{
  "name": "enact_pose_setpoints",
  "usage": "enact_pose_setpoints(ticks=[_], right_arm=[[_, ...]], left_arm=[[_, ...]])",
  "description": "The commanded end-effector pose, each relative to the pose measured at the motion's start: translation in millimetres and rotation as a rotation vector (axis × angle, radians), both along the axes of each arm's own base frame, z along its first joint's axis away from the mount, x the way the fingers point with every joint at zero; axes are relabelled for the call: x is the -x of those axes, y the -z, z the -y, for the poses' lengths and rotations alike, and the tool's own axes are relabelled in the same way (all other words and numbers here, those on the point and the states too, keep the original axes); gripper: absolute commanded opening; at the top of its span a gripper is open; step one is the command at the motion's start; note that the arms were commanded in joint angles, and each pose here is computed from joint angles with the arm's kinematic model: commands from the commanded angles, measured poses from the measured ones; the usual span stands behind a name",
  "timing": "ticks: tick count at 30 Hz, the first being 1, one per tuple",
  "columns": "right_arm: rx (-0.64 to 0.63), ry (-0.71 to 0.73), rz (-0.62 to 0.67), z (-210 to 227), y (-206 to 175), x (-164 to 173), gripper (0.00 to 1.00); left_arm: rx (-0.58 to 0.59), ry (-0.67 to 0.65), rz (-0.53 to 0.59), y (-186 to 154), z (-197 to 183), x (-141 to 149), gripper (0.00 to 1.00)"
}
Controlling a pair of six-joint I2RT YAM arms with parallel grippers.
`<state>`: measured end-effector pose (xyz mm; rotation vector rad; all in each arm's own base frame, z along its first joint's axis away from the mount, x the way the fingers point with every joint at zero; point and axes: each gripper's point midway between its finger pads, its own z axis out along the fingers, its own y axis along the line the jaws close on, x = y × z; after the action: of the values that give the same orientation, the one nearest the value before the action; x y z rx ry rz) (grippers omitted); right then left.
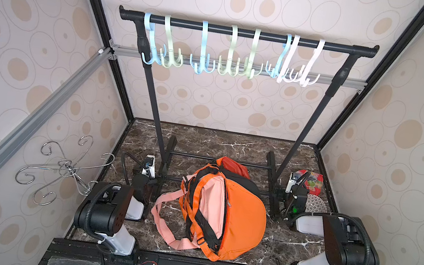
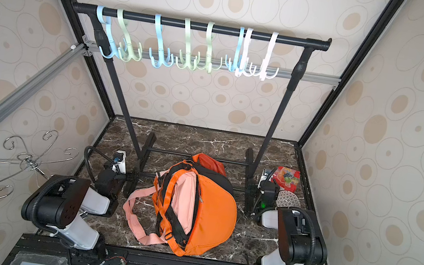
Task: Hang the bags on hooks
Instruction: Pick up the bag from the bag.
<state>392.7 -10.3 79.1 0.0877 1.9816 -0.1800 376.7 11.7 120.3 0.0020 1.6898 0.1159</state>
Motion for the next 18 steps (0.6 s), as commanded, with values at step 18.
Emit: enact_pose_setpoints(ticks=[18], right_arm=[[-0.006, -0.001, 0.024, 0.6, -9.2, -2.5, 1.00]], left_arm=[[0.006, -0.004, 0.031, -9.8, -1.8, -2.0, 1.00]])
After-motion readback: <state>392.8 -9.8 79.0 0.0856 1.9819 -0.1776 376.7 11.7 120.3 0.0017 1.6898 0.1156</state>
